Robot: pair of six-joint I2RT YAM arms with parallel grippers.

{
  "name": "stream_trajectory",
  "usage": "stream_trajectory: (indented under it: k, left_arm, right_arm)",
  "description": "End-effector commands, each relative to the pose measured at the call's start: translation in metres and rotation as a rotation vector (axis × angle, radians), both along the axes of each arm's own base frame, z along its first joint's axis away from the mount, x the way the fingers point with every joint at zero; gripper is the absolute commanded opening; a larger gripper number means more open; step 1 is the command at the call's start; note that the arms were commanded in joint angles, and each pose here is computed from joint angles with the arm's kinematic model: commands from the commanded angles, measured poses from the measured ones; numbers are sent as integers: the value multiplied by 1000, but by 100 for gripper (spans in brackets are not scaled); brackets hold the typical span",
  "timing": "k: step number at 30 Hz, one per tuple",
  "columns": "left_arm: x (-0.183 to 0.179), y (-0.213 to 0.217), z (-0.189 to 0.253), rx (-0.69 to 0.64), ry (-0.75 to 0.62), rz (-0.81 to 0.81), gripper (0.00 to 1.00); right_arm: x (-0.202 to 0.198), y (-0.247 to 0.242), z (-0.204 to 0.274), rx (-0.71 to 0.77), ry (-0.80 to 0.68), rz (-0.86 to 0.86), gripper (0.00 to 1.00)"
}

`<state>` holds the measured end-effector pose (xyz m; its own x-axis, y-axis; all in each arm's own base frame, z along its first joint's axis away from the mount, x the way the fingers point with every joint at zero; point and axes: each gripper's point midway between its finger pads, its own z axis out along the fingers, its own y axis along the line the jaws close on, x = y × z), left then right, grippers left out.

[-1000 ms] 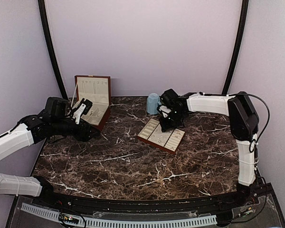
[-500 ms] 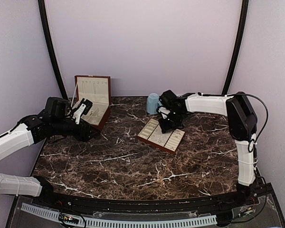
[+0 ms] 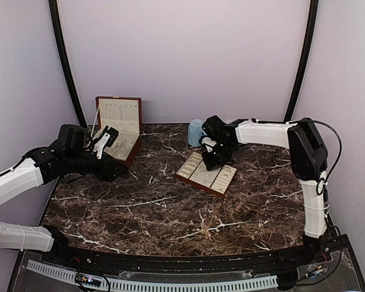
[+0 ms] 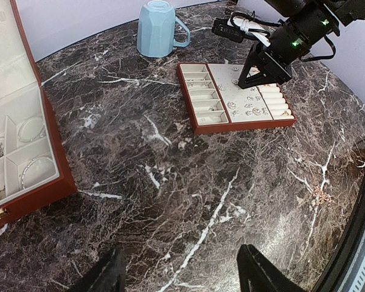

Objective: Organize the mixed jewelry
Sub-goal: Insert the earring into the earring holder.

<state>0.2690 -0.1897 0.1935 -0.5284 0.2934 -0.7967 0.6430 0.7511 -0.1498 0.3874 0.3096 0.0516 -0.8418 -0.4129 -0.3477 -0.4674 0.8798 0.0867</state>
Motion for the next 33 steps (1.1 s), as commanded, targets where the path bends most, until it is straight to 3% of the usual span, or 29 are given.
stream_trajectory:
  k: [1, 33]
  left_arm:
    - [-3, 0, -2, 7, 8, -17, 66]
    - [-3, 0, -1, 4, 5, -19, 66]
  right_arm:
    - [3, -2, -4, -37, -7, 2, 8]
    - [2, -9, -1, -71, -17, -1, 8]
